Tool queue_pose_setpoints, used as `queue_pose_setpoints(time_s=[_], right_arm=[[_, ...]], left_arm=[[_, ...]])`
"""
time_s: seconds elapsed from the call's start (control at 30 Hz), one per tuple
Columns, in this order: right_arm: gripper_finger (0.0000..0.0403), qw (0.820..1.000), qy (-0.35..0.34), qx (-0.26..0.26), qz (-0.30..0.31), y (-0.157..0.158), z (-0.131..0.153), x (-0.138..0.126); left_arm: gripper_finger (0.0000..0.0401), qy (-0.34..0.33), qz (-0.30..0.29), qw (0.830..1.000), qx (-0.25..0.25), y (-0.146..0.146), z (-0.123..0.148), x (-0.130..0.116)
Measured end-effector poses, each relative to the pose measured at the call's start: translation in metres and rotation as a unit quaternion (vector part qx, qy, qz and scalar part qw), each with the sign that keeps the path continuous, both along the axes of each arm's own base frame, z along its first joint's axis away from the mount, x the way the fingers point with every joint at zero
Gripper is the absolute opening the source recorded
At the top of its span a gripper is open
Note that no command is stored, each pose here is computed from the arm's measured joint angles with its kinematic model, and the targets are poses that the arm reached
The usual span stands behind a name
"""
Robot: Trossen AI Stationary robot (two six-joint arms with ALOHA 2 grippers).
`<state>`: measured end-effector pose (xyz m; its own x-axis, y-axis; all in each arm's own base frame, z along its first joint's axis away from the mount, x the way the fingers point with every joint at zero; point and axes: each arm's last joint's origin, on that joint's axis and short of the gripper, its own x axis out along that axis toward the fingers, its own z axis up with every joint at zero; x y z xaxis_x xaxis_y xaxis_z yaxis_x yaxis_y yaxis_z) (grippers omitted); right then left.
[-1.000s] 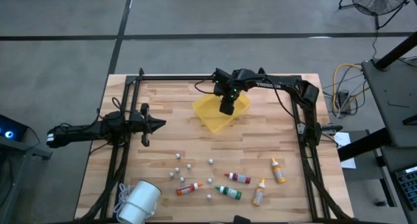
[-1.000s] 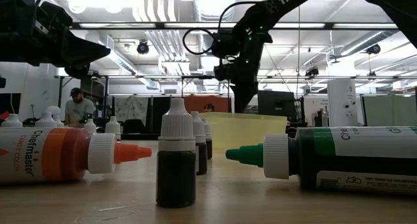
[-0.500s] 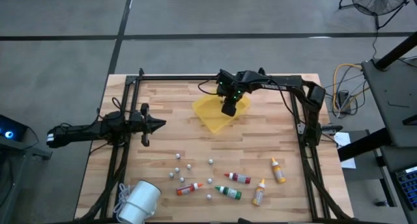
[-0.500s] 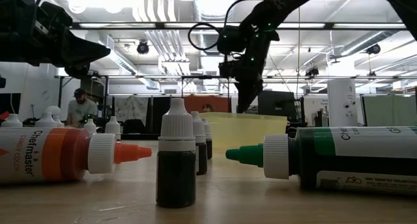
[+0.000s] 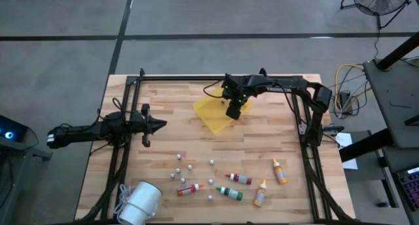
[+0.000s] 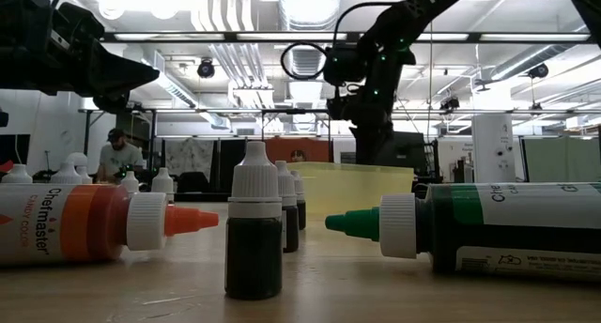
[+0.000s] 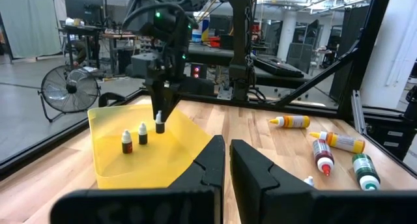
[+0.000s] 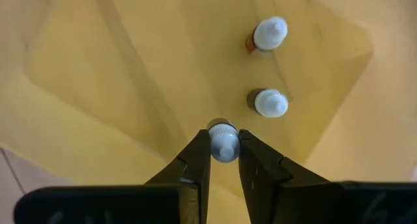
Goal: Pick & Place food coloring
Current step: Put the small black food coloring bottle into the yellow bin
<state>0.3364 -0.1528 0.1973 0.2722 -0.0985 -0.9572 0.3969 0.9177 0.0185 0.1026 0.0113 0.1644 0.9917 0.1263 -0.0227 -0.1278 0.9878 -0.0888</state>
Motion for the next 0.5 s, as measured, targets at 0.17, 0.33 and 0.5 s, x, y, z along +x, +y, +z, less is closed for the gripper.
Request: queue_pose_setpoints(time_s=[0.17,0.33,0.5], right_arm=[[0.0054,1.0,-0.005,0.005,-0.023,-0.001,-0.007,-0.002],[0.0054,0.998,-0.012,0.011,-0.055,-0.002,-0.009,-0.006],[0.0054,0.997,0.003,-0.009,-0.079,-0.005,-0.012,-0.01]], left_arm=[[0.0,0.0,0.0,1.0,0.0,0.0,0.0,0.0],[0.0,0.0,0.0,1.0,0.0,0.0,0.0,0.0],[0.0,0.0,0.0,1.0,0.0,0.0,0.0,0.0]])
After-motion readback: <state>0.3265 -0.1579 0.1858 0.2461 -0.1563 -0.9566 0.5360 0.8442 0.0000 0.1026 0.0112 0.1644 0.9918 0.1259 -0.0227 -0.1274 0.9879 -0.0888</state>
